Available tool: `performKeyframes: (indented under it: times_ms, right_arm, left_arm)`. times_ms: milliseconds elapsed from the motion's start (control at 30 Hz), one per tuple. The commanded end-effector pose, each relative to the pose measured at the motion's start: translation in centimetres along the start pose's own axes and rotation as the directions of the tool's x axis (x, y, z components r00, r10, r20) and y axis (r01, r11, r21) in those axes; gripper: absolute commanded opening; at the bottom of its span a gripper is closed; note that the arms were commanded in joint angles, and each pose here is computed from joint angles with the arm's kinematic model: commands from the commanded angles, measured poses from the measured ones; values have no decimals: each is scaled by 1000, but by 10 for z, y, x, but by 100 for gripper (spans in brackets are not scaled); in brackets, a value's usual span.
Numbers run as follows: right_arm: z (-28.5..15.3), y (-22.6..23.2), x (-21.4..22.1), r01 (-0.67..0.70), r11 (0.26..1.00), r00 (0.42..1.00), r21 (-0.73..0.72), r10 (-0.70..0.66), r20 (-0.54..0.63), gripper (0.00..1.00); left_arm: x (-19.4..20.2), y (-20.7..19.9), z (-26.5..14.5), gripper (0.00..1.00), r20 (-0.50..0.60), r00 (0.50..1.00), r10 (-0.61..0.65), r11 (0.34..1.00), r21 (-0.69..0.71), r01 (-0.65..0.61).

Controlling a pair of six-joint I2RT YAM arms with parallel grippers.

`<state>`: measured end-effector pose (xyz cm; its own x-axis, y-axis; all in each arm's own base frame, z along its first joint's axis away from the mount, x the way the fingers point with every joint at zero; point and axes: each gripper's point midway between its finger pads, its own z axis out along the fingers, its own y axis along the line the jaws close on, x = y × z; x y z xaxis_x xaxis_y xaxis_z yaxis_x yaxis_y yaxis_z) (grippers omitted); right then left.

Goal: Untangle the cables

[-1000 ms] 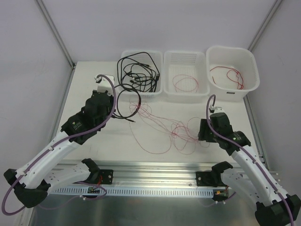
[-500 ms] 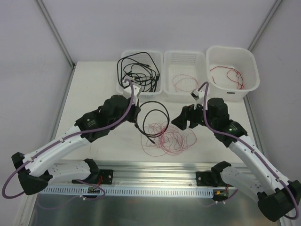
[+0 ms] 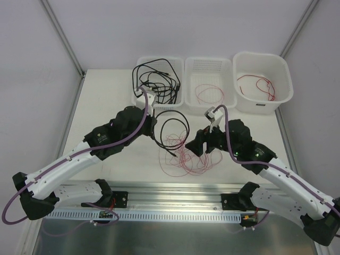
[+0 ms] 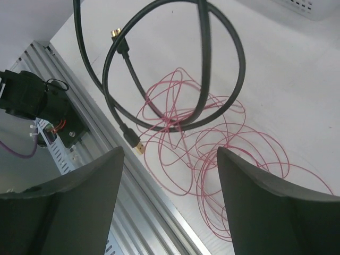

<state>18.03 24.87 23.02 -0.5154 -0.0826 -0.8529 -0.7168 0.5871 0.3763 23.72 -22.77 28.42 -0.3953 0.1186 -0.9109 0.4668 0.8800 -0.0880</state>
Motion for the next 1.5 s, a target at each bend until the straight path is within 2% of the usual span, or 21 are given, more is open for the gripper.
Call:
performKeyframes:
  times_ms: [0, 67, 167, 300, 467, 567, 600, 700, 767, 1000, 1033, 1167, 1233, 1300, 1333, 1367, 1467]
  right_arm:
    - [-9, -3, -10, 30, 992, 999, 119, -34, 28, 74]
    - [-8, -6, -4, 29, 980, 999, 195, -32, 10, 73]
    - [3, -1, 0, 55, 971, 998, 232, -56, -5, 70]
    - [22, -8, 3, 52, 943, 999, 329, -46, -27, 58]
    - [40, -10, 4, 46, 934, 999, 355, -39, -27, 56]
    - [50, -8, 12, 62, 934, 997, 352, -43, -62, 51]
    - [52, -8, 13, 64, 935, 997, 349, -43, -68, 37]
    - [56, 1, 19, 72, 947, 995, 313, -45, -93, 8]
    - [54, 10, 24, 77, 961, 993, 266, -50, -110, 2]
    - [24, 21, 42, 91, 983, 989, 162, -69, -134, 1]
    - [18, 11, 56, 105, 977, 983, 186, -73, -170, 1]
    - [-11, -32, 79, 160, 923, 972, 351, -85, -220, 1]
    - [-30, -60, 93, 137, 875, 971, 464, -25, -239, 1]
    - [-48, -82, 107, 98, 826, 965, 555, 58, -256, 1]
    - [-58, -96, 106, 33, 786, 970, 618, 123, -209, 1]
    - [-63, -103, 112, 19, 768, 966, 640, 151, -210, 1]
    - [-70, -106, 103, -2, 778, 972, 629, 149, -181, 2]
  left_arm:
    - [-12, 0, -2, 0, 40, 998, -42, 999, -24, 43]
    - [-11, -3, 2, 0, 32, 998, -47, 999, -26, 48]
    - [-12, -8, 4, 0, 32, 998, -49, 998, -24, 50]
    - [-18, -9, 0, 0, 51, 996, -67, 997, -28, 68]
    - [-18, -7, -5, 0, 64, 993, -103, 994, -31, 105]
    - [-17, -4, -6, 0, 74, 989, -128, 990, -47, 131]
    - [-16, -2, -6, 0, 77, 988, -133, 989, -57, 137]
    - [-18, 9, -5, 0, 106, 982, -157, 978, -122, 170]
    - [-22, 18, -4, 0, 141, 974, -178, 965, -170, 201]
    - [-59, 55, 0, 0, 348, 904, -249, 910, -236, 341]
    - [-63, 73, 1, 0, 375, 889, -263, 887, -268, 376]
    - [-79, 105, -4, 0, 478, 805, -351, 834, -232, 501]
    - [-88, 121, -19, 0, 531, 769, -356, 812, -233, 536]
    - [-92, 127, -31, 0, 554, 755, -351, 812, -221, 540]
    - [-92, 130, -34, 0, 557, 760, -336, 816, -231, 530]
    - [-87, 133, -35, 0, 554, 766, -327, 816, -244, 524]
    - [-76, 133, -42, 0, 547, 777, -312, 829, -243, 504]
